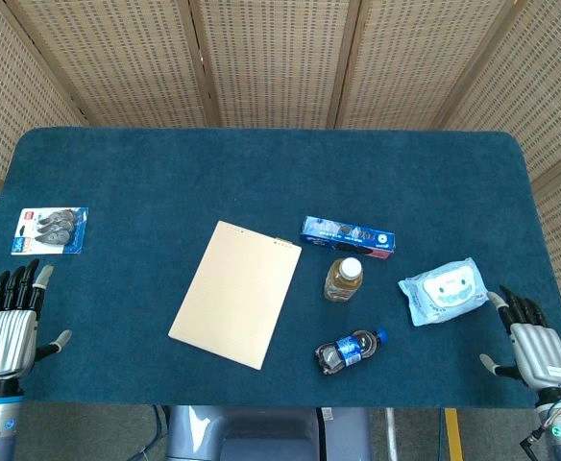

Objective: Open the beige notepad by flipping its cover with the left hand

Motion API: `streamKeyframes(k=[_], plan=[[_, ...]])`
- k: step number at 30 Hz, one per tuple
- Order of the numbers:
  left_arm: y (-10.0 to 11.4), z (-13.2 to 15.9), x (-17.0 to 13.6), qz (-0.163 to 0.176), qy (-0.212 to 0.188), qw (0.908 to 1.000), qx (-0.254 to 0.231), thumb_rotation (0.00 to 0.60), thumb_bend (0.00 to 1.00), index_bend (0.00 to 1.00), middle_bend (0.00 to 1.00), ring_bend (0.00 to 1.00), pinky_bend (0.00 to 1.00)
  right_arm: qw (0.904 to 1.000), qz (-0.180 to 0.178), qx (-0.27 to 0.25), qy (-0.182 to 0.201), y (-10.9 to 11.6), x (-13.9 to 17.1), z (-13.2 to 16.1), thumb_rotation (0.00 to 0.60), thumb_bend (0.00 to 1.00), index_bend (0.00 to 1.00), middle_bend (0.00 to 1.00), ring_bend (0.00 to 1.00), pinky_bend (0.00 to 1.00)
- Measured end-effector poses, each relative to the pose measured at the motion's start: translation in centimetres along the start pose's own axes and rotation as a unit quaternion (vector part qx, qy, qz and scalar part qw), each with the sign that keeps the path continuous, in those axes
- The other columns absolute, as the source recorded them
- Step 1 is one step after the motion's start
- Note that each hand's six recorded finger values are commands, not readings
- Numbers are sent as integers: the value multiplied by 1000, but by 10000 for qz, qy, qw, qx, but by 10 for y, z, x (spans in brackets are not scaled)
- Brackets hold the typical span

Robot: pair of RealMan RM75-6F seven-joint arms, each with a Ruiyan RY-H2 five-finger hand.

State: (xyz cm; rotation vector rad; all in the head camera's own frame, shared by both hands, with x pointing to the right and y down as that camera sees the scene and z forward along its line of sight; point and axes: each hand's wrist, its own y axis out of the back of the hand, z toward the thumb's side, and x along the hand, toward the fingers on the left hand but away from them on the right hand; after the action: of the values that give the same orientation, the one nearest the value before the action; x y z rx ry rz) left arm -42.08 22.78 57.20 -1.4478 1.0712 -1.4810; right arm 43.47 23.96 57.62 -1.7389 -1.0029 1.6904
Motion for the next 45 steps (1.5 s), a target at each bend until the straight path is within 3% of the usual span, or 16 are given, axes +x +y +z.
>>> streamKeyframes(k=[32,38,45], plan=[[-5,5,1,-113,-117,9999,-48,600,93,18,0,0,0,10000,7,-28,-19,0,1,-1,600,260,0,0,0,0],[-9,14,2,-193,-269,9994,-106,600,93,18,0,0,0,10000,26,-56,-32,-1,0,-1,600,260,0,0,0,0],[-14,34,11,-260,-714,9969,-202,600,86,18,0,0,0,10000,26,-58,-39,-1,0,-1,600,260,0,0,0,0]])
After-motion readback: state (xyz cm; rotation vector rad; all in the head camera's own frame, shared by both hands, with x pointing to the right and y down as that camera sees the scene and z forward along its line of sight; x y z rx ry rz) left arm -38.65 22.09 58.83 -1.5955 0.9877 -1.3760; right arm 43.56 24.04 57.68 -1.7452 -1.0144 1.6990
